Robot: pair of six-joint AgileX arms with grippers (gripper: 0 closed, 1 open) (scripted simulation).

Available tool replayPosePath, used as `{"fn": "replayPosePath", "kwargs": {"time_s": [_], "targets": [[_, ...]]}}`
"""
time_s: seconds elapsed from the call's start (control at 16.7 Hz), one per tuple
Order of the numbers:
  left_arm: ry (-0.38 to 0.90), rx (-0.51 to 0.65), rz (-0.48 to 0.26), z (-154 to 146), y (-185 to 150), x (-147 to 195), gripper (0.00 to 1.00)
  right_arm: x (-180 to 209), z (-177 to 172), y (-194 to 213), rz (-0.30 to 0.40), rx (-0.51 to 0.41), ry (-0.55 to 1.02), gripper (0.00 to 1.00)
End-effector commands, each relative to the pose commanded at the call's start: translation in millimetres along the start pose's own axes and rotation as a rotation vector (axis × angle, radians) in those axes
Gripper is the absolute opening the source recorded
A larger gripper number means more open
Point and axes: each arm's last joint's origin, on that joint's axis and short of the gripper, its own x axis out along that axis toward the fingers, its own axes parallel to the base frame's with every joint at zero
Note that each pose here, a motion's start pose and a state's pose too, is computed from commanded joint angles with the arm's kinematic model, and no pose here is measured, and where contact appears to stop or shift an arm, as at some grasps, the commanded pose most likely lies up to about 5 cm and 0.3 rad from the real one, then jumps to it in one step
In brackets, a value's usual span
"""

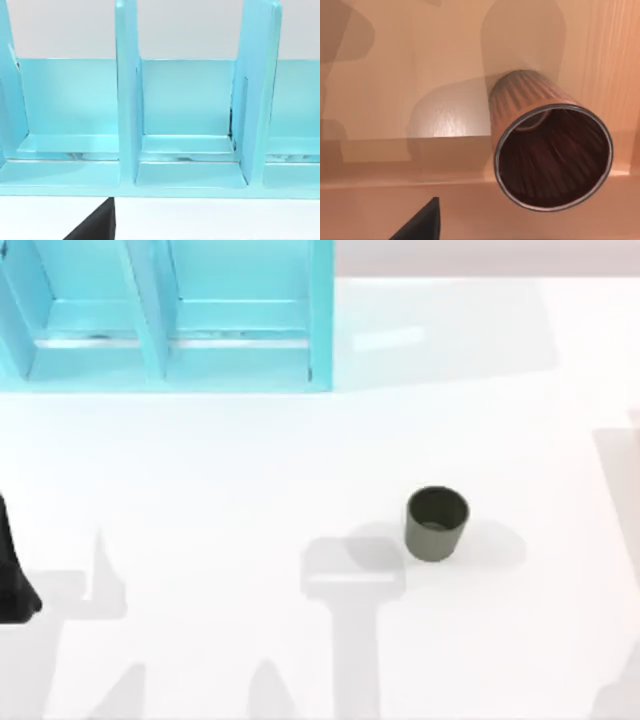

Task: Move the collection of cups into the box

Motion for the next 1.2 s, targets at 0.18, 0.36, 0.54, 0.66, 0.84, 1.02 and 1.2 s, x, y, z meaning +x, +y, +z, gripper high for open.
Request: {"fn": "replayPosePath", "kwargs": {"time_s": [0.18, 0.36, 0.54, 0.66, 0.84, 1.02, 1.2], "targets": [[0.000, 0.000, 0.000, 0, 0, 0, 1.00, -20, 3, -3, 0.001, 0.000, 0.001, 1.00], [0.000, 0.000, 0.000, 0, 0, 0, 1.00, -49, 5, -6, 0.002, 0.000, 0.002, 1.00], [0.000, 0.000, 0.000, 0, 0, 0, 1.00, -78, 3, -7, 0.001, 0.000, 0.001, 1.00], [0.000, 0.000, 0.000, 0, 0, 0, 1.00, -91, 1, -7, 0.000, 0.000, 0.000, 1.00], [0.000, 0.000, 0.000, 0, 0, 0, 1.00, -96, 1, -7, 0.000, 0.000, -0.001, 1.00], [0.000, 0.000, 0.000, 0, 0, 0, 1.00, -96, 1, -6, -0.002, -0.003, -0.003, 1.00], [0.000, 0.000, 0.000, 0, 0, 0, 1.00, -93, 20, 3, 0.009, -0.005, 0.002, 1.00]]}}
